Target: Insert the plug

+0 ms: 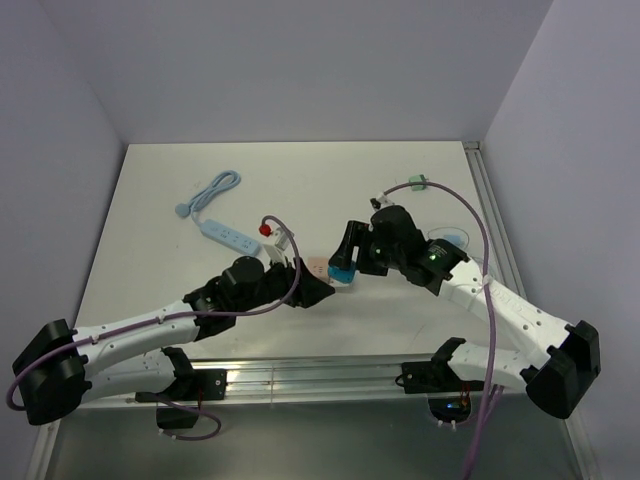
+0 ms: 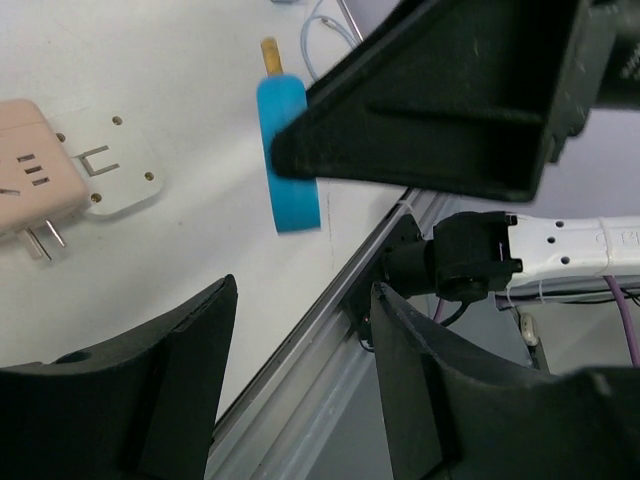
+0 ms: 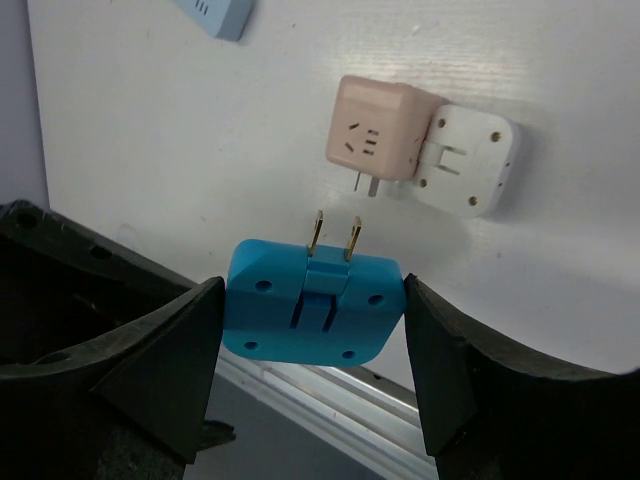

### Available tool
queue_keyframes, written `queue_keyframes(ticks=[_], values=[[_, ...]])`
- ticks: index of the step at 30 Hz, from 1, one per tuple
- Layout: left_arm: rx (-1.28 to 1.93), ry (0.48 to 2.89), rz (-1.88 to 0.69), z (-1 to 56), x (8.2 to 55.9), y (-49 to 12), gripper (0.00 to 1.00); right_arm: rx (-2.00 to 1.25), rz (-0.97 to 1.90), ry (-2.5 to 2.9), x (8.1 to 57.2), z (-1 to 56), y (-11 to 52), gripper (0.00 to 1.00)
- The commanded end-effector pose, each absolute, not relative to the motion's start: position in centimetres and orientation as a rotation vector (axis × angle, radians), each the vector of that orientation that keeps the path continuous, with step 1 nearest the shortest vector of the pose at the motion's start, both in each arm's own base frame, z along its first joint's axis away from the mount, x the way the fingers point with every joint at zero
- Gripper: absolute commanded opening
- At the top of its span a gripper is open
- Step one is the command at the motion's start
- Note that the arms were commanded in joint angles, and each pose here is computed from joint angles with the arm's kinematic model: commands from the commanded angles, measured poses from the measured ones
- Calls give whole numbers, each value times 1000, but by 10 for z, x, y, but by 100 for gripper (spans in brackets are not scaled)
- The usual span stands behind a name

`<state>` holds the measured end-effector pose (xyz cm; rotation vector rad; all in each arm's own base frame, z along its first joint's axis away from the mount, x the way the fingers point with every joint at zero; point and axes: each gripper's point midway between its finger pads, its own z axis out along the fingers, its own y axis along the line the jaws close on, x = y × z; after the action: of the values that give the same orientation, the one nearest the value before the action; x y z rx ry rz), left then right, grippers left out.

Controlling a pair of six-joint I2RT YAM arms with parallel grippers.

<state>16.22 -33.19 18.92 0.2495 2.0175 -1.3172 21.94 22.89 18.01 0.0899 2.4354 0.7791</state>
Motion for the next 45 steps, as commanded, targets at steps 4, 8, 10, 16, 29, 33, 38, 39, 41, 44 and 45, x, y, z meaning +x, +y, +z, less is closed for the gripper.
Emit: queue_keyframes(ticks=[4,8,10,16,29,33,38,39,41,44,45], values=[[186,1947,-1306,216,175,-339,62,42,869,2344,209,213,247,0],[195,1961,-1278,216,179,-343,58,26,889,2348,200,216,252,0],[199,1956,-1277,216,179,-343,56,9,896,2355,196,216,255,0],[211,1947,-1247,217,185,-345,25,-3,909,2363,192,216,259,3],[119,1905,-1184,227,190,-312,0,4,636,2286,226,236,229,86],[58,1802,-1214,251,188,-292,0,-131,737,2199,222,250,241,85],[34,1667,-1327,275,175,-278,0,-293,1051,2037,196,279,269,79],[43,1636,-1352,283,171,-276,0,-315,1091,2024,190,277,271,78],[71,1603,-1393,291,164,-276,0,-378,1223,1932,176,297,280,77],[95,1566,-1445,299,155,-275,1,-463,1346,1858,160,309,287,74],[90,1539,-1473,305,152,-274,0,-482,1363,1850,158,310,289,73]])
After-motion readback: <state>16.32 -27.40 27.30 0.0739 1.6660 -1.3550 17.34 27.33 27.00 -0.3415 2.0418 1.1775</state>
